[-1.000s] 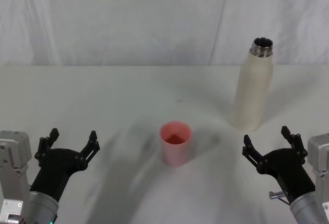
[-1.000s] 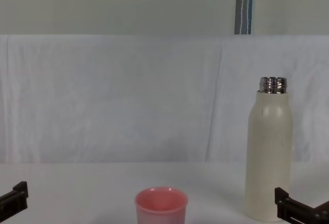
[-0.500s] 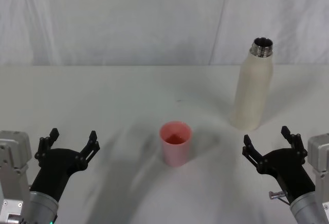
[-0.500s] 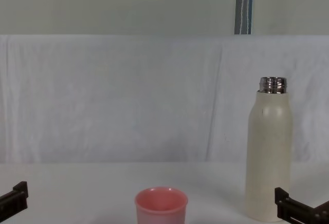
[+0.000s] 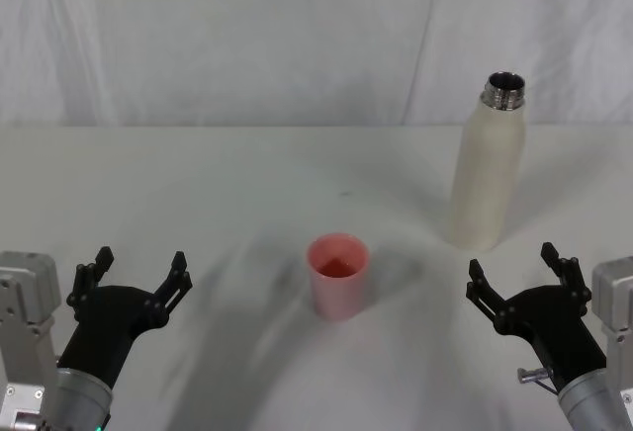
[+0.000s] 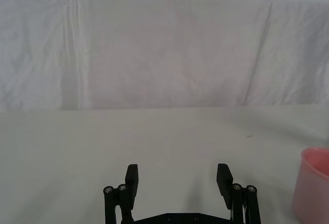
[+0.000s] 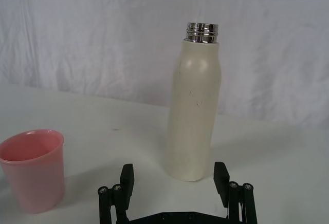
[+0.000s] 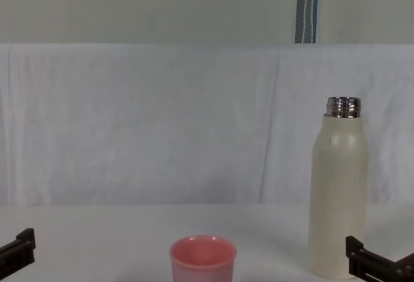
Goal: Grasp the thermos with one hand and pour water into the cup lid.
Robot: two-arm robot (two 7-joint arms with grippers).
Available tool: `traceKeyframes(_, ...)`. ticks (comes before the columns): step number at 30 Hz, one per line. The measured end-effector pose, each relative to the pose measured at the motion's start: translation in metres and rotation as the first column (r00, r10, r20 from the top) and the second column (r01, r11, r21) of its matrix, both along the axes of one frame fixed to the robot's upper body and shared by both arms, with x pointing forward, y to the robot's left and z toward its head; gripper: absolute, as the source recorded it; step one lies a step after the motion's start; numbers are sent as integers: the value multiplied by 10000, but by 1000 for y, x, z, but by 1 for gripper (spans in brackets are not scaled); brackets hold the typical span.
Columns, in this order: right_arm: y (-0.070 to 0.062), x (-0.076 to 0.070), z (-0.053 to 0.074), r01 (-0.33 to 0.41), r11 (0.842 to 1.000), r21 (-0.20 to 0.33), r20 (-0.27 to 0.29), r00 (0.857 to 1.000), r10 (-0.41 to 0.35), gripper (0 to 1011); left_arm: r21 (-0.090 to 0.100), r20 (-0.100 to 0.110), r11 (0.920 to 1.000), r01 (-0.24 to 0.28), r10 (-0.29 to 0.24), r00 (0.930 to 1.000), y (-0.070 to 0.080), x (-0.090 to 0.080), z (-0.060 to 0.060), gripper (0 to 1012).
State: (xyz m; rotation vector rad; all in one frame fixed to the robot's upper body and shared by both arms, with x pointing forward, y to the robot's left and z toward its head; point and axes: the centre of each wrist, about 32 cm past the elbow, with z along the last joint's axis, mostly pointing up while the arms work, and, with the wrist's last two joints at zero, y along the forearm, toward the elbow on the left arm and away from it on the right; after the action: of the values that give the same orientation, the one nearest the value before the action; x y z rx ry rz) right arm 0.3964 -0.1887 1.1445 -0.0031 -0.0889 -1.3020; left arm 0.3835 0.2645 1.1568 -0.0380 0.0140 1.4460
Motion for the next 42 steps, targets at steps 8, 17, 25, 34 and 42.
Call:
traceKeyframes(8,0,0,0,1,10000,0,-1,10000,-1,1000,-1,0,10000,1,-1,10000,0,0,0,1001)
traceKeyframes(17,0,0,0,0,10000,0,0,10000,0,1000,0,0,10000,0,0,10000,0,0,0,1001)
traceKeyframes(25,0,0,0,0,10000,0,0,10000,0,1000,0,0,10000,0,0,10000,0,0,0,1001)
traceKeyframes(34,0,0,0,0,10000,0,0,10000,0,1000,0,0,10000,0,0,10000,0,0,0,1001)
traceKeyframes(42,0,0,0,-1,10000,0,0,10000,1,1000,-1,0,10000,1,-1,10000,0,0,0,1001)
